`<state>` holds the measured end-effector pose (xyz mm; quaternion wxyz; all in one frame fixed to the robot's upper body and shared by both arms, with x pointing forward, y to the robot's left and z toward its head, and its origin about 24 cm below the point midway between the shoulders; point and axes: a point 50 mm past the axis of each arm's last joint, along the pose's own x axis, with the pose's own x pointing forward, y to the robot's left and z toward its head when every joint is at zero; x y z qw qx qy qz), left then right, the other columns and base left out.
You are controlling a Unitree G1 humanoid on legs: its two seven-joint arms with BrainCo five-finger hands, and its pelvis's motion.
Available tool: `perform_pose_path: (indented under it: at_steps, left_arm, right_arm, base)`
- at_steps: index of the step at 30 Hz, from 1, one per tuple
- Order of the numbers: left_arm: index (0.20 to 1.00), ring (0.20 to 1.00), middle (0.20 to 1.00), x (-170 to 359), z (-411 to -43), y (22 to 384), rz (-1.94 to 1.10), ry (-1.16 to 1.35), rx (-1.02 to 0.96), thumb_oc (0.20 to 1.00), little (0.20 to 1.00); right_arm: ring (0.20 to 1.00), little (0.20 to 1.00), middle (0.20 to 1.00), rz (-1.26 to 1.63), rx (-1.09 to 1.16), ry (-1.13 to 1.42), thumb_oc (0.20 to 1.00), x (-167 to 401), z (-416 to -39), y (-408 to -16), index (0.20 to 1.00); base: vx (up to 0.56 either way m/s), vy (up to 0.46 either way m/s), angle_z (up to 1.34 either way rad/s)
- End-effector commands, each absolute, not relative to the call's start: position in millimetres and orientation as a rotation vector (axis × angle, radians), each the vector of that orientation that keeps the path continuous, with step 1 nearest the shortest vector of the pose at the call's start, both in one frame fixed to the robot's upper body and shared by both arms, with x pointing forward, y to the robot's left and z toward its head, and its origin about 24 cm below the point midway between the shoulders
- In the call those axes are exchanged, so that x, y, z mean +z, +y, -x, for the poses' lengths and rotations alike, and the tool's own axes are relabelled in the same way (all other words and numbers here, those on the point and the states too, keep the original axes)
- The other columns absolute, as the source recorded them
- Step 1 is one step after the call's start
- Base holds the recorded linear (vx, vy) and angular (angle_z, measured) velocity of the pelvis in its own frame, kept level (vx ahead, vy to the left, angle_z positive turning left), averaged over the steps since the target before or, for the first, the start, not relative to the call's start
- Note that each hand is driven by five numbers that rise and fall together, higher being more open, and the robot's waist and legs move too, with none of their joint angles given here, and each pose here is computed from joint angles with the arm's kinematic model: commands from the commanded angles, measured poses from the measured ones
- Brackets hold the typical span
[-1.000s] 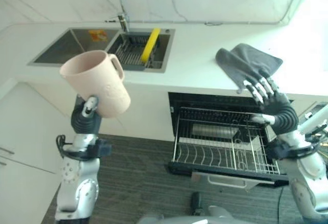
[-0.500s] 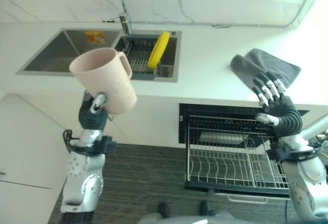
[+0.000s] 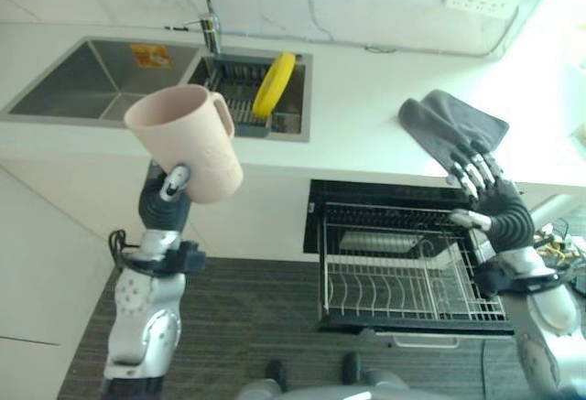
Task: Place the dishes in the dishwasher.
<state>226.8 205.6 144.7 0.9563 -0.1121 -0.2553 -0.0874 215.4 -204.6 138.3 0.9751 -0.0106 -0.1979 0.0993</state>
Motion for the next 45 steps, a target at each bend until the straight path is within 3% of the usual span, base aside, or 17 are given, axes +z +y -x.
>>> perform_pose_path:
  at_steps: [1,9,13,20,29,34,45]
  left_arm:
    - [0.2,0.2,0.2,175,-219,213,0.092,-0.651,-0.173,0.2,0.2]
    - [0.2,0.2,0.2,175,-218,212,0.131,-0.65,-0.148,0.2,0.2]
    - [0.2,0.2,0.2,170,-210,214,0.143,-0.655,-0.169,0.2,0.2]
    - [0.2,0.2,0.2,171,-217,208,0.116,-0.66,-0.192,0.2,0.2]
    - [0.2,0.2,0.2,161,-242,180,-0.132,-0.568,-0.197,0.2,0.2]
    - [0.2,0.2,0.2,157,-259,155,-0.319,-0.577,-0.182,0.2,0.2]
    - [0.2,0.2,0.2,157,-268,133,-0.428,-0.657,-0.149,0.2,0.2]
  right_arm:
    - [1.0,1.0,1.0,0.049,0.222,-0.566,1.0,165,-213,-194,1.0]
    - [1.0,1.0,1.0,-0.019,0.309,-0.542,1.0,174,-222,-185,1.0]
    - [1.0,1.0,1.0,-0.043,0.255,-0.578,1.0,180,-218,-201,1.0]
    - [1.0,1.0,1.0,-0.033,0.228,-0.6,1.0,172,-216,-192,1.0]
    - [1.0,1.0,1.0,-0.057,0.241,-0.58,1.0,176,-228,-185,1.0]
    - [1.0,1.0,1.0,-0.017,0.331,-0.571,1.0,179,-242,-161,1.0]
    - [1.0,1.0,1.0,-0.084,0.436,-0.481,1.0,180,-261,-140,1.0]
  base:
    - [-0.07,-0.522,-0.08]
    - [-0.08,-0.574,0.01]
    - [-0.19,-0.251,0.32]
    - [-0.08,0.1,0.2]
    - [-0.09,0.084,0.09]
    - [-0.07,-0.051,0.03]
    - [0.01,-0.026,-0.07]
